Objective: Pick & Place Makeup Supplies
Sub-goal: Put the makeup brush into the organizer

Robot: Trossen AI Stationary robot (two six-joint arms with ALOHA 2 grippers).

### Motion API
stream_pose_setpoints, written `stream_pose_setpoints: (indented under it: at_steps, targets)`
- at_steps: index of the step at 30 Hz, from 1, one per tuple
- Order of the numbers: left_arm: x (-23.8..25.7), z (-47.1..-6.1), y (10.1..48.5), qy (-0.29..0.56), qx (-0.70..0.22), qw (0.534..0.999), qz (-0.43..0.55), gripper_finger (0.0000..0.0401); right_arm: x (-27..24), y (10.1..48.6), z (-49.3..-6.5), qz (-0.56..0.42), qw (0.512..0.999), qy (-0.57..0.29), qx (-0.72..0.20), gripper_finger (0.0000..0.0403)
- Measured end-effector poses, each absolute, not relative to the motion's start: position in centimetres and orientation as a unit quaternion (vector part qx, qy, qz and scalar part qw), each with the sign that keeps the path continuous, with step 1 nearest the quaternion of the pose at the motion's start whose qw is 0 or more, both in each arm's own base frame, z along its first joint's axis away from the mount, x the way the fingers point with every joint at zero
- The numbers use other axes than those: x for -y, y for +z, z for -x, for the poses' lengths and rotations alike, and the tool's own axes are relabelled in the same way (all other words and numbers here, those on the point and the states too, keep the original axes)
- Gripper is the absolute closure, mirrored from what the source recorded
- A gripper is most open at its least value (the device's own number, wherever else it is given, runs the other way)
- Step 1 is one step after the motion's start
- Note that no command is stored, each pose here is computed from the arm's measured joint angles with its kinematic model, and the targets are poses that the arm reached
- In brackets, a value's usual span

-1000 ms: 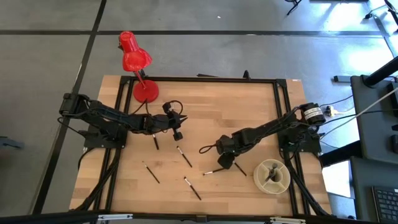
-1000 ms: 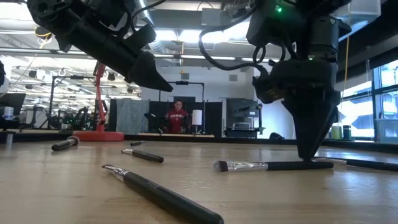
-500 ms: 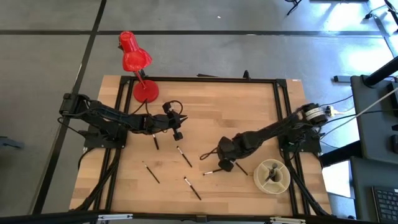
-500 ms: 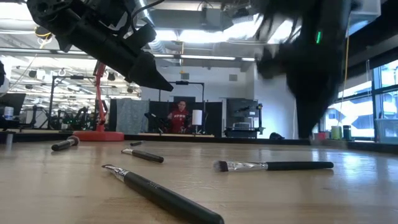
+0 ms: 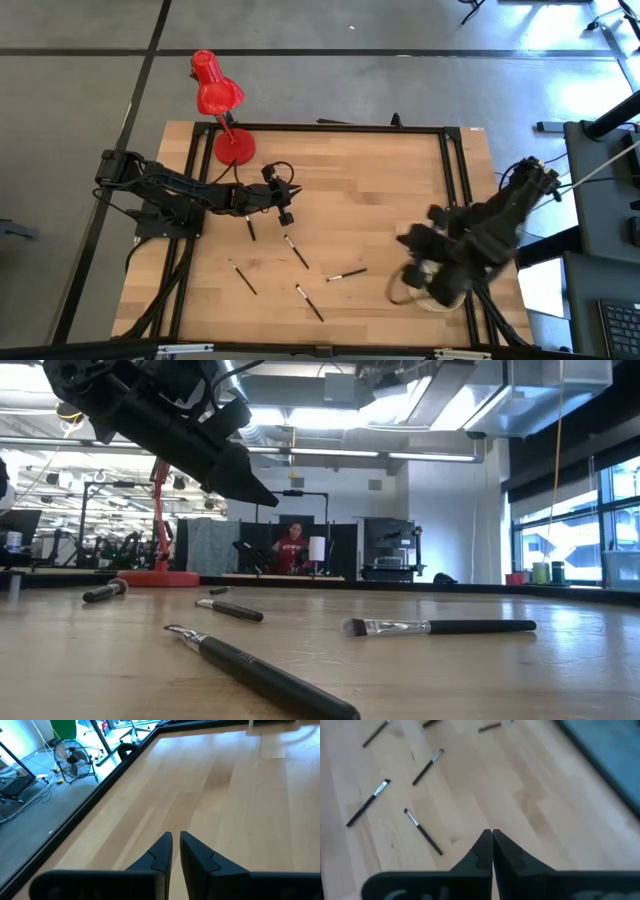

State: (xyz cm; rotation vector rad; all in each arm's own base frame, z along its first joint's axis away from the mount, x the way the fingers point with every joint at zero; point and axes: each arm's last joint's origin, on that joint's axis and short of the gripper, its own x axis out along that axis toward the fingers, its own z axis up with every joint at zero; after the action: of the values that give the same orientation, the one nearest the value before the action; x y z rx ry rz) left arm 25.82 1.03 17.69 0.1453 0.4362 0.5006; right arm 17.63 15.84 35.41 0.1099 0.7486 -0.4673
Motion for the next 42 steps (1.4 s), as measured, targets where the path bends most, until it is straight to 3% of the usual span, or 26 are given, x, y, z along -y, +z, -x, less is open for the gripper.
stream_pose_setpoints:
  at_steps: [8, 16, 27, 37, 42]
  targets:
    - [-1.0, -25.8, 17.7, 0.246, -0.213, 0.943, -0.068, 0.037, -18.7, 34.1, -12.0, -0.017, 0.912, -0.184, -0.366, 0.0402]
    - [-1.0, -25.8, 17.7, 0.247, -0.212, 0.943, -0.064, 0.037, -20.7, 31.3, -9.9, 0.002, 0.939, -0.148, -0.312, 0.0402]
    - [-1.0, -25.8, 17.7, 0.247, -0.211, 0.944, -0.06, 0.037, -20.8, 28.2, -9.7, -0.014, 0.927, -0.155, -0.342, 0.036]
    - [-1.0, -25.8, 17.6, 0.249, -0.212, 0.944, -0.049, 0.037, -19.8, 30.6, -11.8, -0.054, 0.918, -0.198, -0.339, 0.0333]
    - [-1.0, -25.8, 17.6, 0.249, -0.211, 0.944, -0.047, 0.037, -17.9, 30.3, -14.7, -0.086, 0.886, -0.259, -0.376, 0.0332]
